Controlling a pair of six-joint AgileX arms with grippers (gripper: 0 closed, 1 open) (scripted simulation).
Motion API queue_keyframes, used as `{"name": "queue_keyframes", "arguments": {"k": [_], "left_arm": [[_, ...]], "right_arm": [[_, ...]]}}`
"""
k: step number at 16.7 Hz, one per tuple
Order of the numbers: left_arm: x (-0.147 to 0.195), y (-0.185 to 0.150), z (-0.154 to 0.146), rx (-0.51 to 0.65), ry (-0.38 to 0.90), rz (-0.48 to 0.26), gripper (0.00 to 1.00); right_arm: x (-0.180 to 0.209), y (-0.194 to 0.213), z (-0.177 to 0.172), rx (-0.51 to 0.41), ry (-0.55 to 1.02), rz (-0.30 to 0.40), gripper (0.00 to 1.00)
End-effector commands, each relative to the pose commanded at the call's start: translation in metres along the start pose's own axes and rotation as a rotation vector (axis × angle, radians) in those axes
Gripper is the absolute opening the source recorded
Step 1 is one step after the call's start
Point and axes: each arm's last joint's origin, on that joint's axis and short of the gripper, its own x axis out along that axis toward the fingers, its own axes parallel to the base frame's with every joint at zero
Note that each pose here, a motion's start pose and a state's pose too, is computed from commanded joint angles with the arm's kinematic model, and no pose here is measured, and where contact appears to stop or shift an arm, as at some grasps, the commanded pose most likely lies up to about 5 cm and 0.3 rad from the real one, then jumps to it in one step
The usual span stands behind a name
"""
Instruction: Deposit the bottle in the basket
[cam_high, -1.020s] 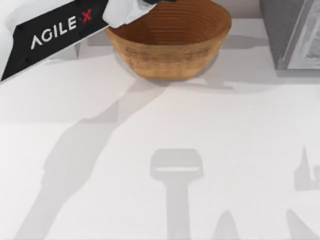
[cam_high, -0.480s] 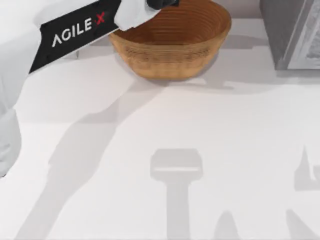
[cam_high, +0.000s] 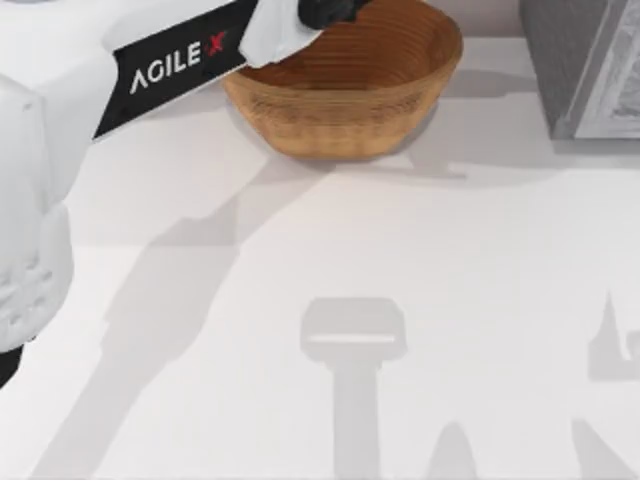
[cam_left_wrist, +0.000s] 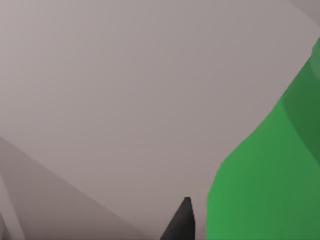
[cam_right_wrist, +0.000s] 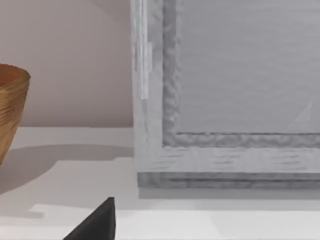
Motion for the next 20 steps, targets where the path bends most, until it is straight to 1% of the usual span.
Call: {"name": "queue_keyframes", "arguments": {"k": [1, 14, 15, 20], "left_arm": [[0.0000, 0.0000, 0.0000, 0.000, 0.000, 0.000, 0.00], [0.0000, 0.0000, 0.0000, 0.000, 0.000, 0.000, 0.98], [0.0000, 0.0000, 0.0000, 0.000, 0.000, 0.000, 1.00], [0.0000, 0.0000, 0.0000, 0.000, 0.000, 0.000, 1.00]], "right_arm": [[0.0000, 0.0000, 0.0000, 0.000, 0.000, 0.000, 1.00], [0.0000, 0.0000, 0.0000, 0.000, 0.000, 0.000, 1.00], [0.0000, 0.0000, 0.0000, 0.000, 0.000, 0.000, 1.00], [0.0000, 0.0000, 0.0000, 0.000, 0.000, 0.000, 1.00]]}}
